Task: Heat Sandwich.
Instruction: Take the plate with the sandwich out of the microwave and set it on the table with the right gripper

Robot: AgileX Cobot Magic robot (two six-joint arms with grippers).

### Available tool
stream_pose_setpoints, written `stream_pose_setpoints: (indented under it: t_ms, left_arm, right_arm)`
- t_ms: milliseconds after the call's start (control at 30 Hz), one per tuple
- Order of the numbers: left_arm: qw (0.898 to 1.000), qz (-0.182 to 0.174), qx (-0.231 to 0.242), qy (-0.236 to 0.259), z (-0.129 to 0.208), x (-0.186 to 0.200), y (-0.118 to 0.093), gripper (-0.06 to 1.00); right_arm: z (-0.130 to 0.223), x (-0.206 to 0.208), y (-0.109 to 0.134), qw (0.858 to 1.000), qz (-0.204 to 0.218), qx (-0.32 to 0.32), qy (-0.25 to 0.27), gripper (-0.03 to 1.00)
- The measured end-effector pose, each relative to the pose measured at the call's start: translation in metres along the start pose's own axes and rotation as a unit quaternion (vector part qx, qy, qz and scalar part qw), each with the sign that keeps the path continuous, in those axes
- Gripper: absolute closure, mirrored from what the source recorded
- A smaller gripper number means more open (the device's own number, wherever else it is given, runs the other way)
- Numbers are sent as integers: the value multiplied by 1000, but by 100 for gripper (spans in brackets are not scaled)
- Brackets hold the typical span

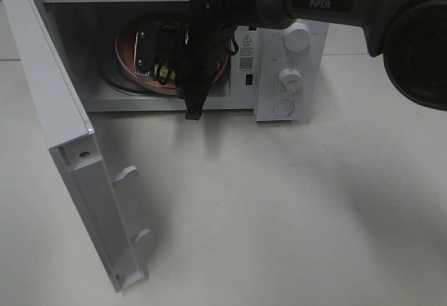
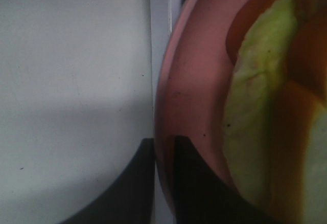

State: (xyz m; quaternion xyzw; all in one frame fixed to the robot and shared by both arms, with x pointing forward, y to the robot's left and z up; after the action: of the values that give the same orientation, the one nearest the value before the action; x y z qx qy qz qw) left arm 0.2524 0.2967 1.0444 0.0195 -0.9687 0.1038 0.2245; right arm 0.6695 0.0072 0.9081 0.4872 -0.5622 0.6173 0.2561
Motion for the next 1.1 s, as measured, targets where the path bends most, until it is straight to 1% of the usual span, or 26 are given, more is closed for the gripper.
stream_pose_setpoints:
  t_ms: [100, 233, 367, 467, 567, 700, 900, 1100]
  left_arm:
    - [1000, 0, 0, 0, 0, 0, 0, -2]
    - [1000, 0, 0, 0, 0, 0, 0, -2]
    - [1000, 0, 0, 0, 0, 0, 0, -2]
    - [1000, 0, 0, 0, 0, 0, 0, -2]
    - [1000, 0, 0, 0, 0, 0, 0, -2]
    - [1000, 0, 0, 0, 0, 0, 0, -2]
    - [1000, 0, 0, 0, 0, 0, 0, -2]
    - [1000, 0, 0, 0, 0, 0, 0, -2]
  right_arm:
    - [0, 0, 1, 1000, -4, 2, 1, 86]
    - [1, 2, 4, 1000, -19, 16, 6, 86]
    - [1, 3, 4, 1000, -21, 16, 7, 86]
    - [2, 6, 5, 999, -30, 21, 8, 86]
    - [2, 12, 7, 998, -47, 35, 11, 86]
    - [3, 17, 9, 998, -48, 41, 10, 86]
    - [5, 25, 14, 997, -39, 67, 4, 86]
    - [6, 31, 19, 996, -33, 78, 0, 86]
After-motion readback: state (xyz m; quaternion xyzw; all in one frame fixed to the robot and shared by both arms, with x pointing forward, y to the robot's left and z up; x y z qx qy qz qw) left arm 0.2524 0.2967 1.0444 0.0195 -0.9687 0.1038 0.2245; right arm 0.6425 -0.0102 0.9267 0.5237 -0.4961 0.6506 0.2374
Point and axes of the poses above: a point on each arm's last joint axis where the gripper is mounted, x pointing back along that axis away from the gripper, y along the wrist's bending axis when the last joint is at zero, z = x × y, the point moved 2 cm from there along -x, pointing out along that axis toward the gripper, and after that the axes turned 15 degrees about x, right-handed, at the moved point
